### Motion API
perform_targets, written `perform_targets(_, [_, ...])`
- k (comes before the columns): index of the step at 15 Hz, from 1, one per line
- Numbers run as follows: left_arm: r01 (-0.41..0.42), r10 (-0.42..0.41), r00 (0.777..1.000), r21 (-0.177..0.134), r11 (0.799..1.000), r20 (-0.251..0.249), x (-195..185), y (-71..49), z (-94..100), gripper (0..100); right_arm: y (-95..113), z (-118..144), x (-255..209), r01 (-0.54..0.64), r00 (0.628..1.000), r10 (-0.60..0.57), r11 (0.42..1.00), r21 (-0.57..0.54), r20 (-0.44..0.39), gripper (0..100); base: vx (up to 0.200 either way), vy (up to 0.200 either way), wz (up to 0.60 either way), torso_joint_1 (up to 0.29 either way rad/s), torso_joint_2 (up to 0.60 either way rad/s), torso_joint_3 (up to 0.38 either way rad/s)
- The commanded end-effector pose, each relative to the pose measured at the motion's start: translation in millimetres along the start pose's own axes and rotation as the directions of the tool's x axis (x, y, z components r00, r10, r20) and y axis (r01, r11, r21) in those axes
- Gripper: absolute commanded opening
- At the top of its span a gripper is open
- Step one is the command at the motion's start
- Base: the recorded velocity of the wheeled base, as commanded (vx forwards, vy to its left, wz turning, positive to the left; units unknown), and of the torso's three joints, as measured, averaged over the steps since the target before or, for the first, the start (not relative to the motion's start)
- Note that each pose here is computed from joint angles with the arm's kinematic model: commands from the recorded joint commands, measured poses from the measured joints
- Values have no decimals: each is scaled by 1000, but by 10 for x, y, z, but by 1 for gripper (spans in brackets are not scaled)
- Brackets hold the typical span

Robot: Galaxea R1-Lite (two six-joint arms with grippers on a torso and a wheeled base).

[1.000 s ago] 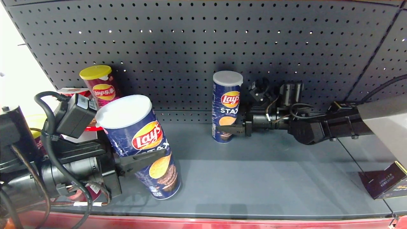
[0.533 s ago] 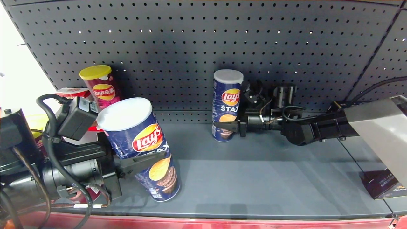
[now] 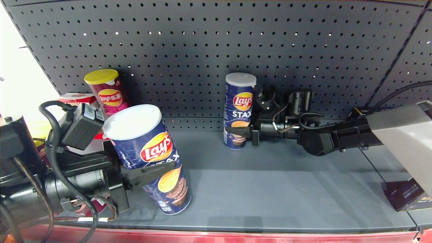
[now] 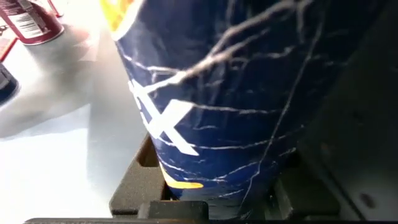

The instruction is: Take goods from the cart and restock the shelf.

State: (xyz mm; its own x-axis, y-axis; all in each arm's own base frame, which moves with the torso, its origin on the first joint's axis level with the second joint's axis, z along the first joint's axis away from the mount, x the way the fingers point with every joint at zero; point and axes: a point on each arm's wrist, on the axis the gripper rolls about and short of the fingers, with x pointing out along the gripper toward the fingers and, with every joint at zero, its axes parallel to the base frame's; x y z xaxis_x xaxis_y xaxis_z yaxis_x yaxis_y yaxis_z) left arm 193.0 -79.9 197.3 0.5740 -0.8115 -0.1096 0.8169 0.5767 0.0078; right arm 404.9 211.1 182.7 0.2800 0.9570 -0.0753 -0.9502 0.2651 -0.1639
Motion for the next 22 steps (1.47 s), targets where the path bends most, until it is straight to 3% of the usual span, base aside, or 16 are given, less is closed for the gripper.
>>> perform_targets(1, [-4,4,1000,1,1000,1,-8,7,2,0,120,163,-44,-5,1000,5,1000,-13,13,0,0,0,0,0,0,0])
perform_targets(3, [-11,11,1000,2,1000,4,-20,14,7,0,277,253,-161,23,1000,-23,1000,-10,7,0,0,0,0,0,0,0])
perform_targets(7, [-11,11,1000,-9,1000,-11,-51,-10,-59,0,784,425,-409,-19,999,18,1000,20,33,0,0,0,0,0,0,0])
perform_targets(10, [-13,13,1000,-7,1000,-9,-47,-3,-49,0,950,376,-461,21,999,-21,1000,7,43,0,0,0,0,0,0,0])
perform_targets(12, [-14,14,1000,-6,1000,-8,-46,-2,-45,0,1234,256,-570,18,999,-19,1000,25,36,0,0,0,0,0,0,0])
perform_targets(17, [-33,33,999,-9,999,-6,-72,30,-45,0,1575,63,-673,45,999,-45,999,19,29,0,0,0,0,0,0,0])
perform_targets(22, [-39,39,999,-12,999,-5,-71,47,-39,0,1717,-155,-733,43,999,-42,998,39,-16,0,0,0,0,0,0,0])
